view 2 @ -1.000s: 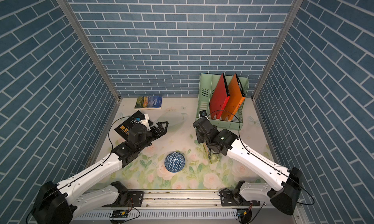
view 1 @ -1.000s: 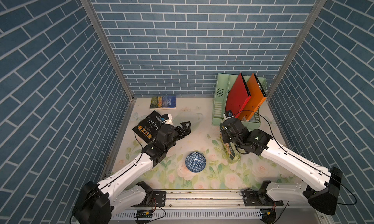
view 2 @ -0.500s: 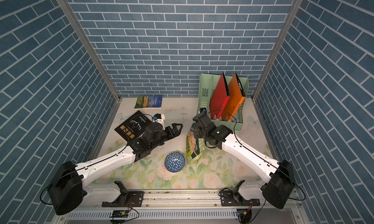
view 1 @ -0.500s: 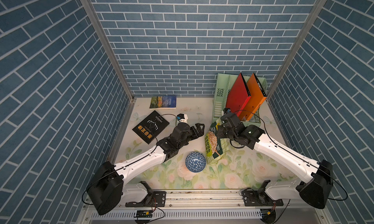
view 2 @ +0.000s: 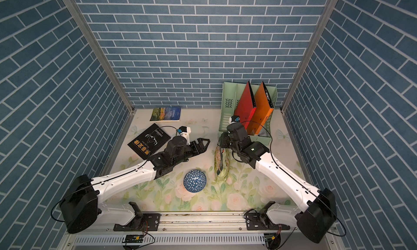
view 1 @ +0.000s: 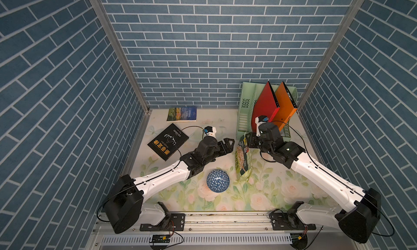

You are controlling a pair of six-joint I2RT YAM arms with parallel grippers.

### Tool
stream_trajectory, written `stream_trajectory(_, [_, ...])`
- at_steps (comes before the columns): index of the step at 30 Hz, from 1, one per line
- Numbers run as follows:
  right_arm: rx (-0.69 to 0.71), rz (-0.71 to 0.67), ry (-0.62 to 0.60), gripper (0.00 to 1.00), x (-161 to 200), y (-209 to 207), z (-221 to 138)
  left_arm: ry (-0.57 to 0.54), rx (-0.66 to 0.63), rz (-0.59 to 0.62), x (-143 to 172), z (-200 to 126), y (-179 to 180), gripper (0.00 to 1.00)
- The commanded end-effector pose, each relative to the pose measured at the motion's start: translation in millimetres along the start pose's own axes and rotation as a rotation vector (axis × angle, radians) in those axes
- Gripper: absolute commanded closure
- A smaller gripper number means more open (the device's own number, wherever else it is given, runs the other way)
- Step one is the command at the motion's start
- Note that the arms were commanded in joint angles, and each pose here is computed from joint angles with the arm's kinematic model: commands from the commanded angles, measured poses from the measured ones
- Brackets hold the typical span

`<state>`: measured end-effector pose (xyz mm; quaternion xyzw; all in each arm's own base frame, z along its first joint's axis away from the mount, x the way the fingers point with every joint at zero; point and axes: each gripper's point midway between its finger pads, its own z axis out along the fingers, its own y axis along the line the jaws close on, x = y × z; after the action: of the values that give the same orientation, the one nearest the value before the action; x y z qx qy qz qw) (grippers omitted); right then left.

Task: Pour the oats into the breakfast bowl
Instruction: Place the oats bag at the center of the board, then open the oats bag at the center of the board.

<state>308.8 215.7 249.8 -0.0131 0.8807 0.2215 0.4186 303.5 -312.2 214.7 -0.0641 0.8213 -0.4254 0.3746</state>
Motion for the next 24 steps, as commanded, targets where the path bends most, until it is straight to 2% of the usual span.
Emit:
stream_trajectory(1, [-0.096, 0.100, -0.023, 0.64, -0.7, -6.7, -13.1, 0.008, 0.217, 0.030, 7.4, -9.2, -35.6, 0.12])
stream_trajectory(3, [-0.154, 0.153, -0.005, 0.65, 7.3, -13.3, -15.7, -0.032, 0.332, 0.037, 4.9, -18.6, -54.6, 0.17])
stream_trajectory(5, [-0.207, 0.189, 0.005, 0.65, 13.9, -14.8, -18.1, -0.039, 0.356, 0.042, 5.2, -18.9, -60.8, 0.19])
stream_trajectory(12, [-0.328, 0.231, 0.004, 0.66, 21.8, -5.4, -22.1, 0.042, 0.307, 0.054, 20.6, 1.9, -60.9, 0.20])
stream_trajectory(17, [-0.392, 0.233, 0.014, 0.71, 20.4, 5.5, -20.4, 0.060, 0.290, 0.054, 26.7, 9.3, -60.6, 0.28])
stream_trajectory(20, [-0.395, 0.231, 0.017, 0.71, 19.8, 6.4, -19.0, 0.064, 0.260, 0.052, 29.3, 12.5, -54.2, 0.37])
stream_trajectory(24, [-0.382, 0.233, 0.032, 0.73, 23.1, 4.4, -13.4, 0.069, 0.244, 0.049, 31.4, 13.8, -51.1, 0.38])
